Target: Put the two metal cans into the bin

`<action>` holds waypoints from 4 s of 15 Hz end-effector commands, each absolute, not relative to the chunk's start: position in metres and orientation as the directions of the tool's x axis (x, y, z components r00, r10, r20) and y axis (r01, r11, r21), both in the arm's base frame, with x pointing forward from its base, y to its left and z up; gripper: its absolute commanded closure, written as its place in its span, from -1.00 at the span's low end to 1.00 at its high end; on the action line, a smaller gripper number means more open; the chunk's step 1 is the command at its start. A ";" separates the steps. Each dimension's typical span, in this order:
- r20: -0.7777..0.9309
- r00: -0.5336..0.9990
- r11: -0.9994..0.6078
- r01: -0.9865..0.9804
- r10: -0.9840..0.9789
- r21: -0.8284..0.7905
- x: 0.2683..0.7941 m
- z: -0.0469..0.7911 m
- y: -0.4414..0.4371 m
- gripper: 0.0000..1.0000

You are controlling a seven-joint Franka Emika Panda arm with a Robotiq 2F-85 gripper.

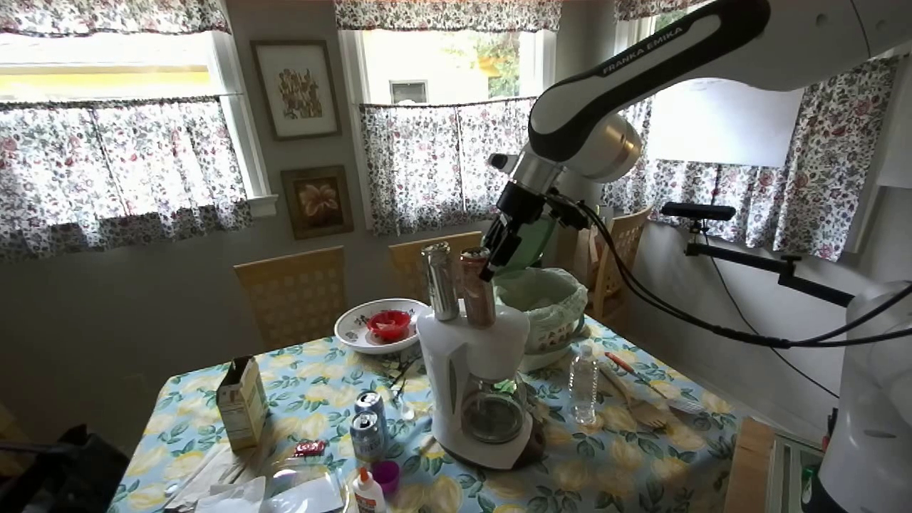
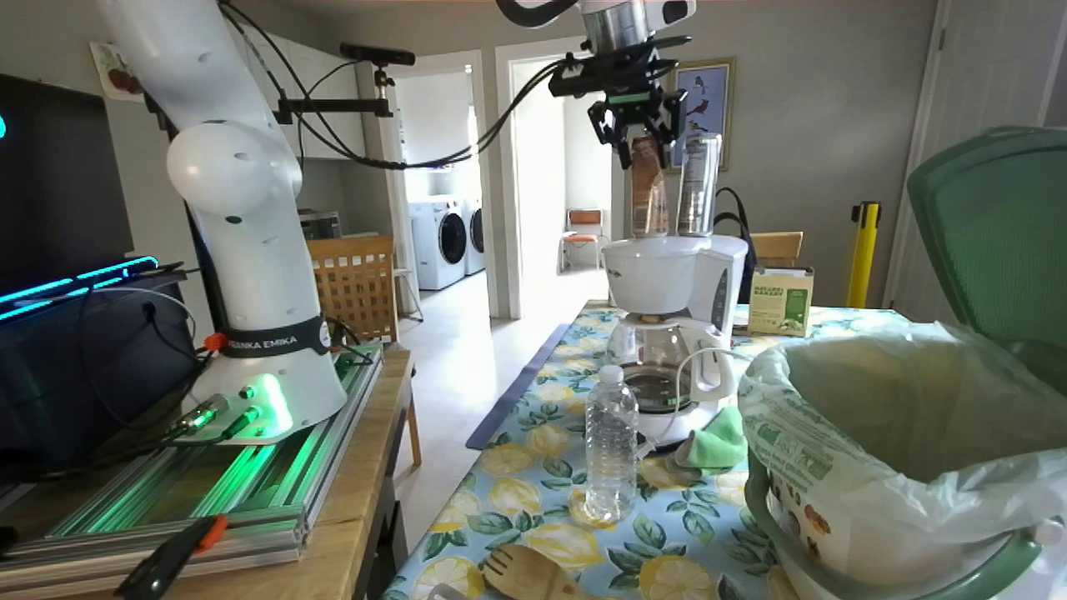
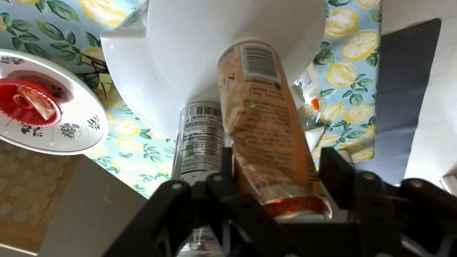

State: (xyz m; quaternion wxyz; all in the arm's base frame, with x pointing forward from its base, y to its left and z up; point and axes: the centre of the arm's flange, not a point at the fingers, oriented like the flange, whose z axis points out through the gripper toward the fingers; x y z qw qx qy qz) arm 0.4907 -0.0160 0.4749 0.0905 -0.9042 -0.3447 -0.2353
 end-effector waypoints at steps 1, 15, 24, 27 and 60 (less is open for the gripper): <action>0.506 0.633 -0.739 0.673 0.586 0.015 0.499 0.474 -0.018 0.33; 0.495 0.621 -0.730 0.683 0.608 0.039 0.492 0.472 -0.027 0.99; 0.481 0.562 -0.662 0.748 0.673 0.051 0.475 0.470 -0.021 0.99; 0.478 0.535 -0.630 0.775 0.697 0.053 0.466 0.471 -0.021 0.99; 0.454 0.734 -0.852 0.341 0.506 0.398 0.407 0.488 -0.224 0.99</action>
